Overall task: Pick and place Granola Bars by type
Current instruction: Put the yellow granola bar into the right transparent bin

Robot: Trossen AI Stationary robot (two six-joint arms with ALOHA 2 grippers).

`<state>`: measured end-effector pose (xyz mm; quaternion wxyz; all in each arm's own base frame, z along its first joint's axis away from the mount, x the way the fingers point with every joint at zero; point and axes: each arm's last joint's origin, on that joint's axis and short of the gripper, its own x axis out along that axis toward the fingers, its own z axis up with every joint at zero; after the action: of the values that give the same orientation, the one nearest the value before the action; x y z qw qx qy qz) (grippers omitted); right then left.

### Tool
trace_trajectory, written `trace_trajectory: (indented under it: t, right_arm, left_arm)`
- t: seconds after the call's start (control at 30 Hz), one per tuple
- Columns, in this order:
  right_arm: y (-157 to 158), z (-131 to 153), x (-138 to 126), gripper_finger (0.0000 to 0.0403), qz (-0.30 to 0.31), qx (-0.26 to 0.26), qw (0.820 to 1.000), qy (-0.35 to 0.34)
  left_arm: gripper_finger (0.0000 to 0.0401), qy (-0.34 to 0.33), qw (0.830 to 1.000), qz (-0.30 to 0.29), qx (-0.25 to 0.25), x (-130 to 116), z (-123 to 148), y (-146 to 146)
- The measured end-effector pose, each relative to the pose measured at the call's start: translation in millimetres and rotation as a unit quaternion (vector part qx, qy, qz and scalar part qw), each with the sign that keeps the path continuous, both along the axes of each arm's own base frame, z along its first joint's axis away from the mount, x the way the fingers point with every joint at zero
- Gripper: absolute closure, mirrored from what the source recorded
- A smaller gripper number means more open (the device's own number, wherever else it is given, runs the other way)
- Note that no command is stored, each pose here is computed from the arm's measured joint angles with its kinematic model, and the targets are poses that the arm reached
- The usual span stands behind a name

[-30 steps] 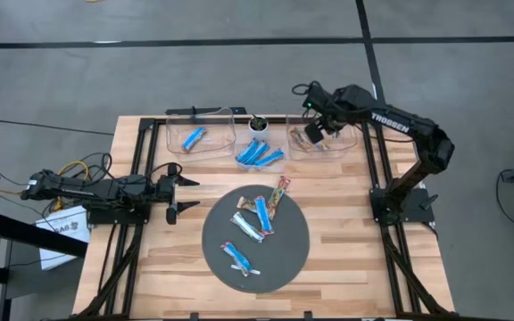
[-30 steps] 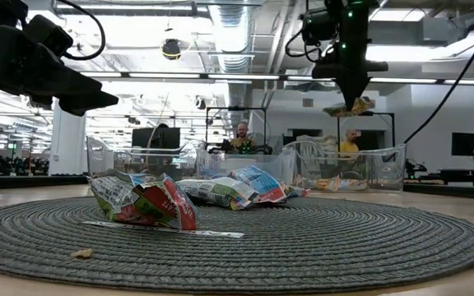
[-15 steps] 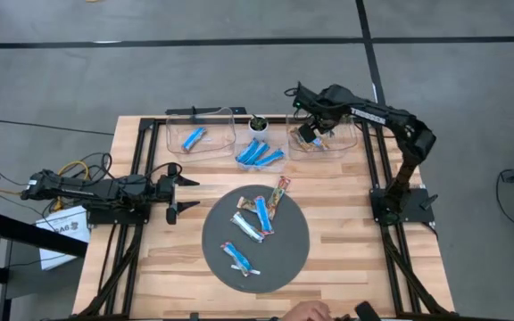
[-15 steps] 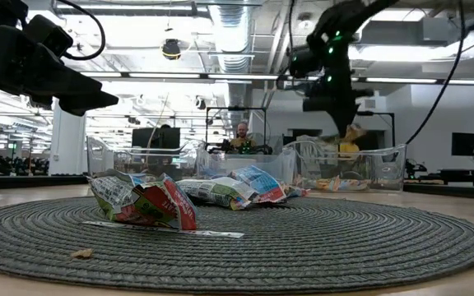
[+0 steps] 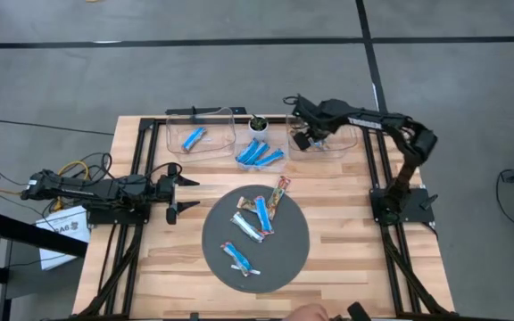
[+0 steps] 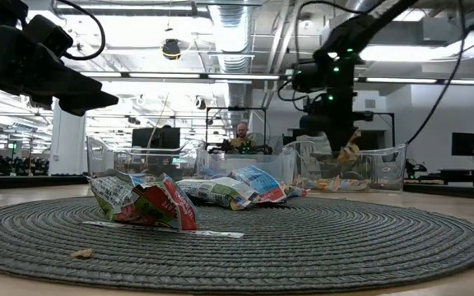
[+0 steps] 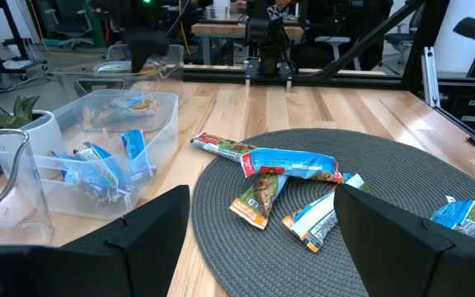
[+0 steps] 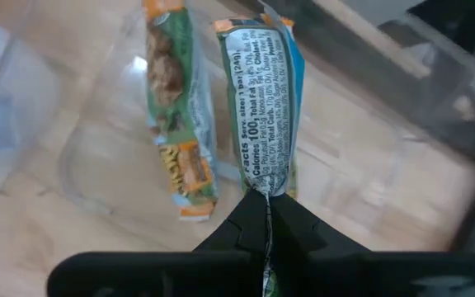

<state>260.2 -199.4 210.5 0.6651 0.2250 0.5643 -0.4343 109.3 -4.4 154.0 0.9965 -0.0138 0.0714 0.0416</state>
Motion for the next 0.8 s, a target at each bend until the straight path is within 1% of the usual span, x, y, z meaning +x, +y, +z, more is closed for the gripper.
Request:
trace_trajectory:
  t: [0.13, 0.33, 0.6, 0.8]
  right_arm:
    - [10, -7, -16, 0.0402, -0.002, -0.008, 1.000, -0.026]
    - [9, -12, -33, 0.0402, -0.021, -0.007, 1.000, -0.020]
    - [0, -26, -43, 0.0402, -0.034, -0.001, 0.999, -0.007]
    - [-1, -35, -47, 0.0401, -0.023, -0.008, 1.000, -0.011]
  left_arm:
    - [0.0107, 0.000, 1.000, 0.000, 0.000, 0, 0, 0]
    - [0.0107, 0.000, 1.000, 0.000, 0.000, 0, 0, 0]
    - [0.0107, 0.000, 1.000, 0.000, 0.000, 0, 0, 0]
    - [0.0107, 0.000, 1.000, 0.000, 0.000, 0, 0, 0]
